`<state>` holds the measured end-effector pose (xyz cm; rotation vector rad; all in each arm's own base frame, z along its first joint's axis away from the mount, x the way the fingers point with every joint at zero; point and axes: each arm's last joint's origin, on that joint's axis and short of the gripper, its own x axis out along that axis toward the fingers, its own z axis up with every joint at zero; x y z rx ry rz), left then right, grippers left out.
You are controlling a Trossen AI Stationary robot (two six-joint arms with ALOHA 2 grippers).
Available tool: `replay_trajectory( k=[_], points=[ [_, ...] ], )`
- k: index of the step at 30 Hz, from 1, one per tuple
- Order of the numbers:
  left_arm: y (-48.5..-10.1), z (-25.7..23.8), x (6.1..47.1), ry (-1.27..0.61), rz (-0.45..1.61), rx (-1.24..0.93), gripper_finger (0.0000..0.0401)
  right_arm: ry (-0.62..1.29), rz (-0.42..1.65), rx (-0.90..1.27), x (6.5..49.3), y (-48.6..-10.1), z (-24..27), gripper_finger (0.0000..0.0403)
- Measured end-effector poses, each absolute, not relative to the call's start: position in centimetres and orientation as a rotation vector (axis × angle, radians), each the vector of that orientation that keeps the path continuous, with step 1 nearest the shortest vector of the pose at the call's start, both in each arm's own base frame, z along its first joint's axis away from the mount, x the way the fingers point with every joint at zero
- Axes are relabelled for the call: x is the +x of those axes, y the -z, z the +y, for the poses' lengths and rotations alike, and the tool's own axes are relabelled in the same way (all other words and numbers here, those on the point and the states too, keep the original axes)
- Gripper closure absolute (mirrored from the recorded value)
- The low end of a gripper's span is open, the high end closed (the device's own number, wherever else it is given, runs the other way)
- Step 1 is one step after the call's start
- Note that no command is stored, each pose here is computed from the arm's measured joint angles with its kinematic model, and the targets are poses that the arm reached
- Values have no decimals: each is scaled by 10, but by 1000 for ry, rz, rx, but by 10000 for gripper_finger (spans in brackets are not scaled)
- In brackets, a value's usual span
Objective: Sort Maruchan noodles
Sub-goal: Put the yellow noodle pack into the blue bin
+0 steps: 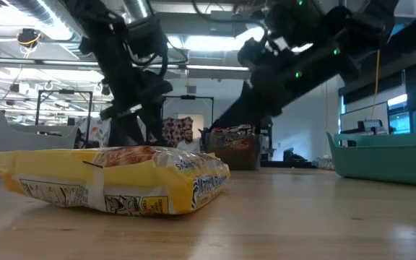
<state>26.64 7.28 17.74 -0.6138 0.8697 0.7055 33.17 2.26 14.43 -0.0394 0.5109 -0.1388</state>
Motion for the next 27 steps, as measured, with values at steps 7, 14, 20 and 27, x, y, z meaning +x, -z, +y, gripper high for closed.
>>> replay_trajectory(
  k=[7,14,20,27],
  points=[
    [-166,83,261,-674,821,-674,129,205,538,-17,336,-127,8,178],
    [-155,79,264,-619,849,-710,129,192,513,-6,342,-115,9,178],
    [-156,65,269,-544,858,-725,129,217,545,-44,340,-111,8,178],
    [-159,48,277,-416,845,-760,129,305,638,-138,333,-109,5,178]
  ],
)
